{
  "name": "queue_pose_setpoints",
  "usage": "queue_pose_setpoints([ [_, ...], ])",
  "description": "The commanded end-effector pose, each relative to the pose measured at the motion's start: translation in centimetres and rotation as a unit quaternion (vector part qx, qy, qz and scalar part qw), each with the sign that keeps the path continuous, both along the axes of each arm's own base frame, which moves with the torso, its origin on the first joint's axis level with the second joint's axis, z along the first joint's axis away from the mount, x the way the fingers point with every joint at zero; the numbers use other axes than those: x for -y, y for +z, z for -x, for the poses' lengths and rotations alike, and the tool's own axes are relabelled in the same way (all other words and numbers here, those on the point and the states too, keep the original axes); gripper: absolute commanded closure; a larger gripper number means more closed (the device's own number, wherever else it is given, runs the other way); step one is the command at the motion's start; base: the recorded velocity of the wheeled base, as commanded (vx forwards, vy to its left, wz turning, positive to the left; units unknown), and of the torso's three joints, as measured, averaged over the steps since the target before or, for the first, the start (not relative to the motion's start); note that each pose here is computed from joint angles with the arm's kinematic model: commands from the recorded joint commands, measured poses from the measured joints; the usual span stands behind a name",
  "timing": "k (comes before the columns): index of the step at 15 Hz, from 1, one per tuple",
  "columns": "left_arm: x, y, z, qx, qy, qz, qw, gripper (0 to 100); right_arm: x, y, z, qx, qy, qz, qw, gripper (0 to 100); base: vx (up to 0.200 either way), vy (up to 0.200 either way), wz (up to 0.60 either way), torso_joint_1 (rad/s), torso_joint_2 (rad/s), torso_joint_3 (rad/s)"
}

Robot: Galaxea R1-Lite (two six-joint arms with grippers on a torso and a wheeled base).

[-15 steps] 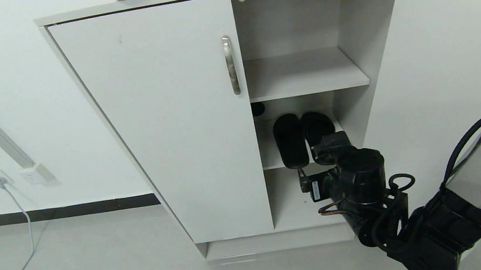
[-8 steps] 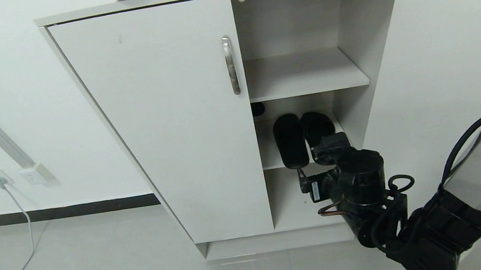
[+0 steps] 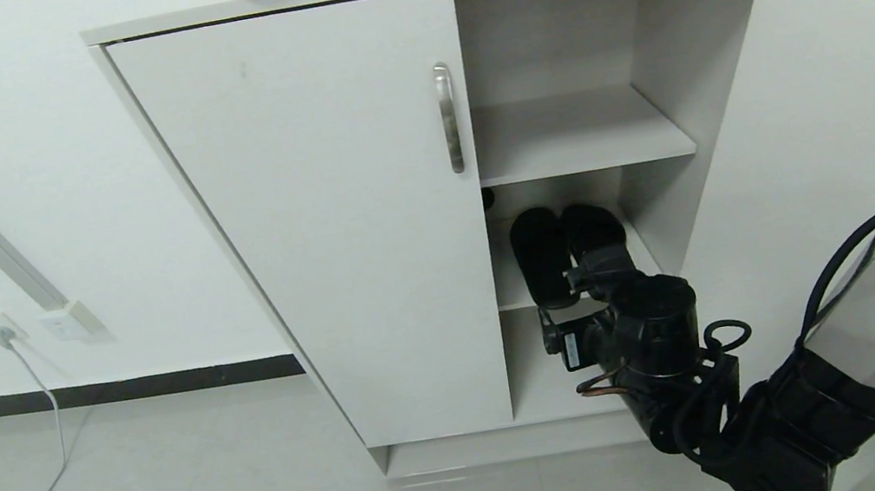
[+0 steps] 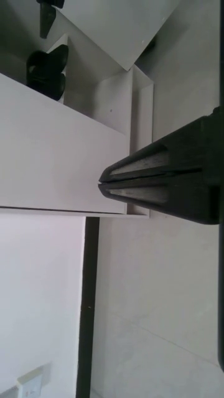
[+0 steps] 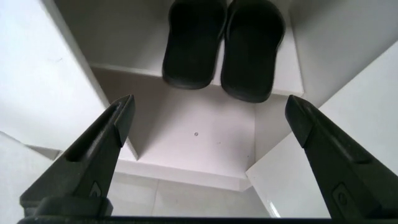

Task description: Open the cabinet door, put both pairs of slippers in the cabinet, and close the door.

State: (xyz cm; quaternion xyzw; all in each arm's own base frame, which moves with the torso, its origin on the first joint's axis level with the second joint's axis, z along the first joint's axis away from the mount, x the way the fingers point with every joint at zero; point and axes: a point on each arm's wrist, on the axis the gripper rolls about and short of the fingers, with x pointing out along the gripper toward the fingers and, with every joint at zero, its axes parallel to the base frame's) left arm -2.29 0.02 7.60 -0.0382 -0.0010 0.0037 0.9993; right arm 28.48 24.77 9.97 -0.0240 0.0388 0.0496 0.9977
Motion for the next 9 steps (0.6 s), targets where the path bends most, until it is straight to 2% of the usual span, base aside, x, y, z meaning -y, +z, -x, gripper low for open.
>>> queue_pose_setpoints([
  [1,0.00,0.00,-0.01,-0.001,0.001,0.000,1.0000,100,0.02,-0.08,-0.07,-0.001,-0.001,0.001,1.000,0,0.000,0.200,0.00,-0.002,0.00,0.002],
  [8,0.00,0.00,-0.01,-0.001,0.001,0.000,1.0000,100,0.09,0.04,-0.09,0.006,-0.002,-0.003,1.000,0,0.000,0.200,0.00,0.003,0.00,0.005],
  [9,0.00,0.00,-0.01,-0.001,0.001,0.001,1.0000,100,0.10,0.08,-0.08,0.008,-0.002,-0.005,1.000,0,0.000,0.000,0.00,0.000,0.00,0.000],
])
